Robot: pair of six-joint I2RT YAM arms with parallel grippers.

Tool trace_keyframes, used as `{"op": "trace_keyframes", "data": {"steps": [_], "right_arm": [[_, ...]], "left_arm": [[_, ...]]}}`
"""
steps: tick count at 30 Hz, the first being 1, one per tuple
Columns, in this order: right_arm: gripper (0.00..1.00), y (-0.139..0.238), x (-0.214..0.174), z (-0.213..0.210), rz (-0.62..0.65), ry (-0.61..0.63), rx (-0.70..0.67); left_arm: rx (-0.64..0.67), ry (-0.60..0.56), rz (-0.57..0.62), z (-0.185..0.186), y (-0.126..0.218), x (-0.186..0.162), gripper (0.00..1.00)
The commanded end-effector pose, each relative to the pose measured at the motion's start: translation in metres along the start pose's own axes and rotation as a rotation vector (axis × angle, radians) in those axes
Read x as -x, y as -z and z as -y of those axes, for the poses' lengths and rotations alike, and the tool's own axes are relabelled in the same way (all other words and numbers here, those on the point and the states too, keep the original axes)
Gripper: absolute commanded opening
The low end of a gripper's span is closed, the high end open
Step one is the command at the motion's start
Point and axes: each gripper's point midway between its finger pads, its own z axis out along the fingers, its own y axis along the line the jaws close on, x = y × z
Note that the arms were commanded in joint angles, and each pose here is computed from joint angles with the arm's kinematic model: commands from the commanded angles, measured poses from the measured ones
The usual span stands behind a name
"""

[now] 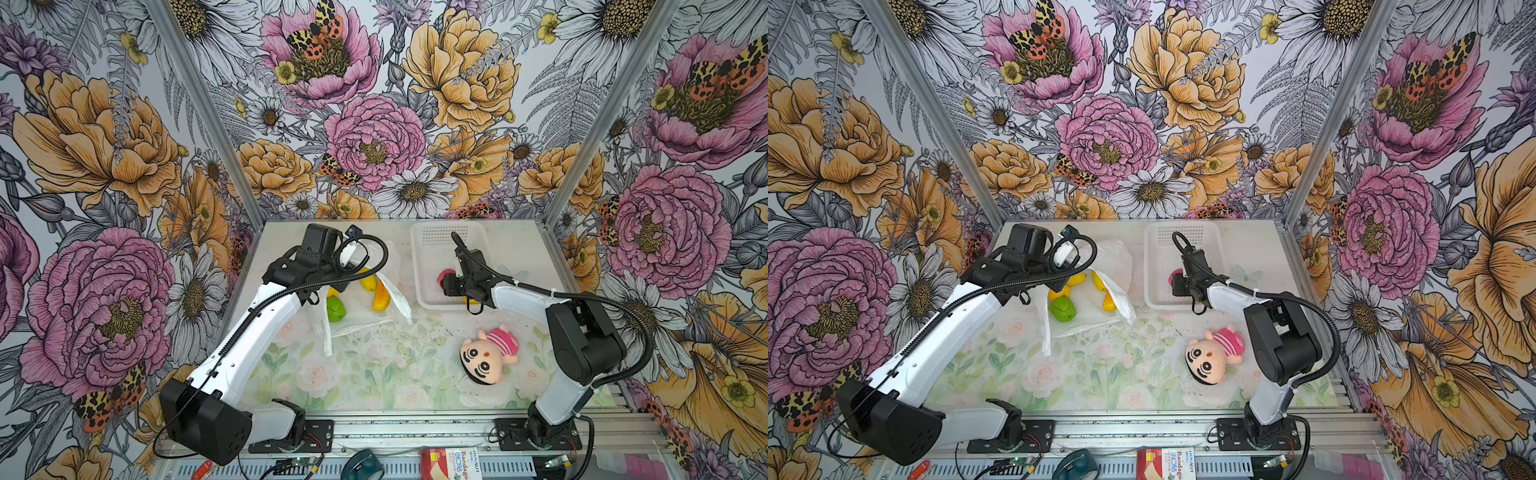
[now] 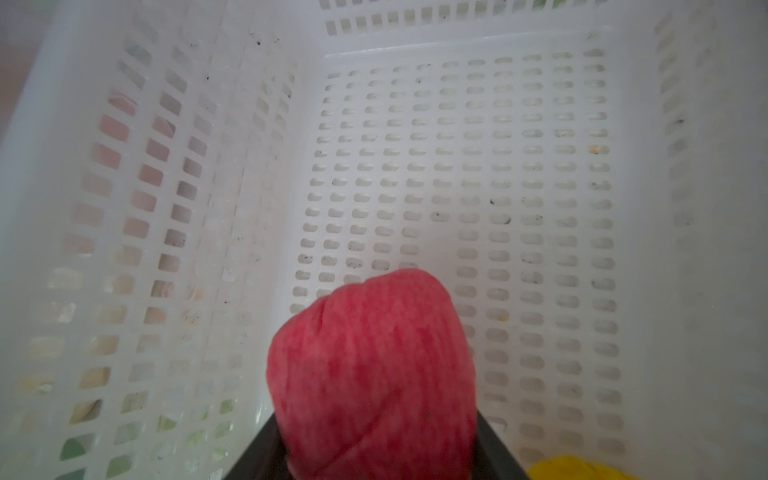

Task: Untie the knot of the plastic bag and take out the fruit
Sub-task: 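Carry the pink fruit over the white basket with the right gripper, then lower the pink fruit into the basket and open the right gripper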

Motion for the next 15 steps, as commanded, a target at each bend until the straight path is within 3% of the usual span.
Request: {"op": "trace_keyframes", "data": {"steps": [1,3,6,11,15], "right_arm": [[0.36,0.008,0.014,-0.004,0.040,0.013,0.017],[0.51,0.015,0.017,-0.003,0.065,0.007,0.013],[0.98,0.028,0.022,-0.003,0.108,-0.001,0.012],[0.99,0.062,0.038,0.001,0.209,-0.081,-0.008],[0.99,0.098,0.047,0.005,0.307,-0.223,0.002]], "left_arm": [[0.007,-0.005,0.012,0.000,-0.002,0.003,0.00],[0.005,-0.005,0.011,0.000,-0.002,0.003,0.00],[0.006,-0.006,0.010,0.000,-0.002,0.002,0.00],[0.006,-0.007,0.009,0.000,-0.002,0.002,0.00],[0.006,-0.006,0.013,0.000,-0.001,0.003,0.00]]}}
